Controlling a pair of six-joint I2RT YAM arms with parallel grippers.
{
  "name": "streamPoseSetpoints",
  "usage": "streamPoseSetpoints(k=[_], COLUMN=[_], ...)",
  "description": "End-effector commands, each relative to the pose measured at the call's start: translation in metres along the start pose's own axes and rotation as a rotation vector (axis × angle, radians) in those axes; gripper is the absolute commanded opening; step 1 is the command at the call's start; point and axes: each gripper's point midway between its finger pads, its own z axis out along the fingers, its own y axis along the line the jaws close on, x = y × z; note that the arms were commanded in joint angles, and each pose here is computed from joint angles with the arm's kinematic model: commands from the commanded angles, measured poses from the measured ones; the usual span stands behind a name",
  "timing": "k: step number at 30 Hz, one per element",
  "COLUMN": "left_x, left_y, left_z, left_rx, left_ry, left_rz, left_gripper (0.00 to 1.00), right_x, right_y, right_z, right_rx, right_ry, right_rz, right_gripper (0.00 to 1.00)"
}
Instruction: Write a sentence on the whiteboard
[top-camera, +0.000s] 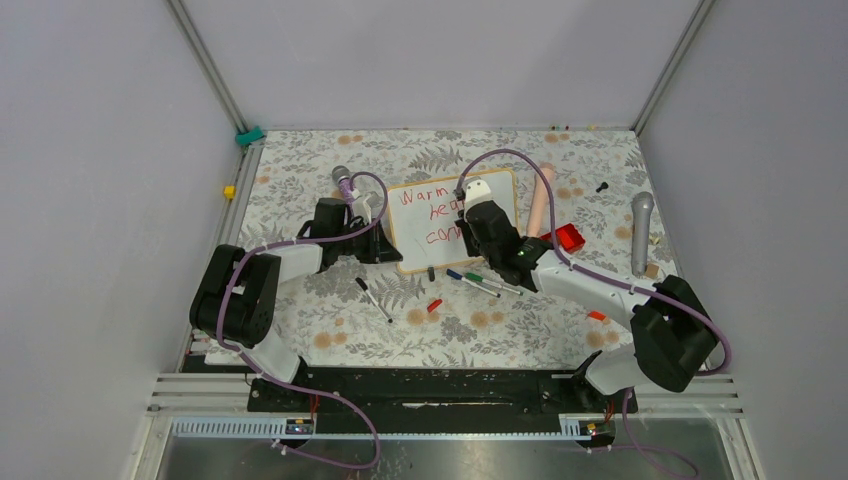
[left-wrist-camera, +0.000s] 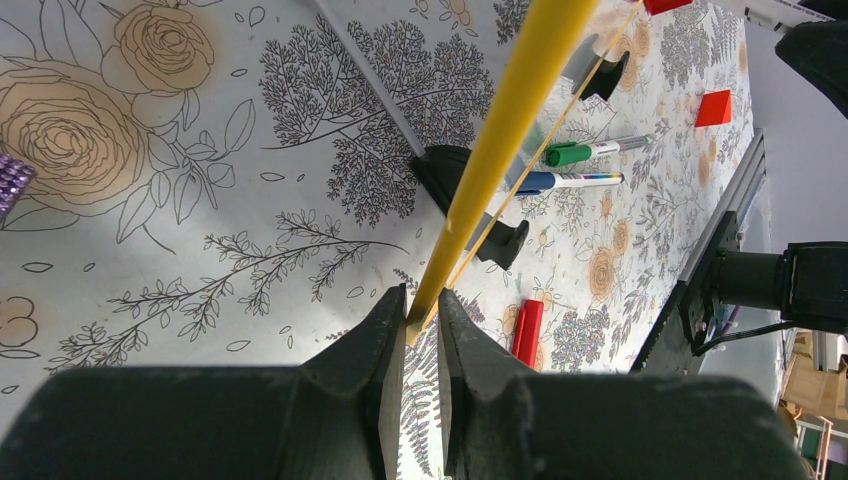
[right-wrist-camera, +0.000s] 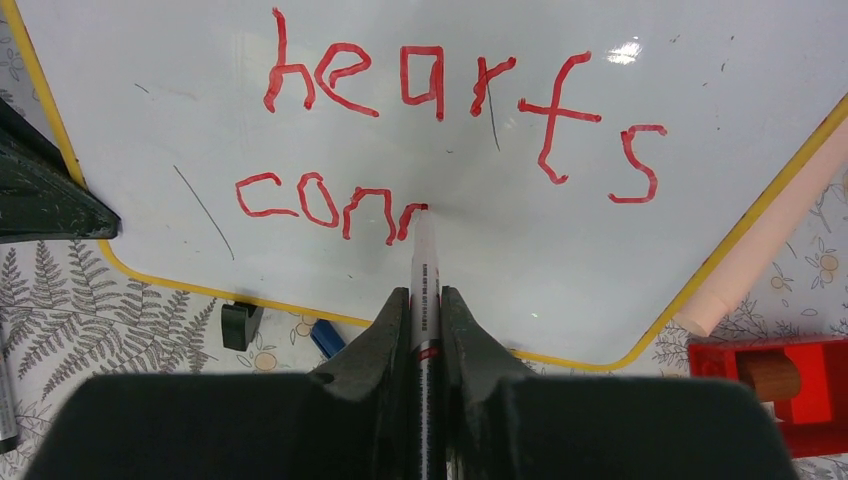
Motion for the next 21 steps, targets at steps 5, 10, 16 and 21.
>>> streamPoseSetpoints(k=[5,10,16,21], left_x=[-0.02,-0.02,-0.02,-0.02], left_y=[0.004,0.004,0.005,0.005], left_z=[0.001,0.001,0.001,0.001], left_rx=[-0.026,-0.027,-0.027,-0.027], left_ry=[-0.047,-0.048,-0.046,-0.046], left_rz=[0.038,0.038,0.037,0.037], left_gripper=[0.01,0.01,0.01,0.01], right_x=[-0.007,-0.002,0.013,0.025], right_y=[-0.021,-0.02,-0.016,-0.013], right_z=[-0.004,-0.005,-0.005,-0.005], right_rx=[0.071,0.063,0.042,0.023], right_ry=[-0.027,-0.014,0.014,0.037], right_rz=[0.015,0.019,0.028,0.038], right_gripper=[0.0,0.0,0.0,0.0])
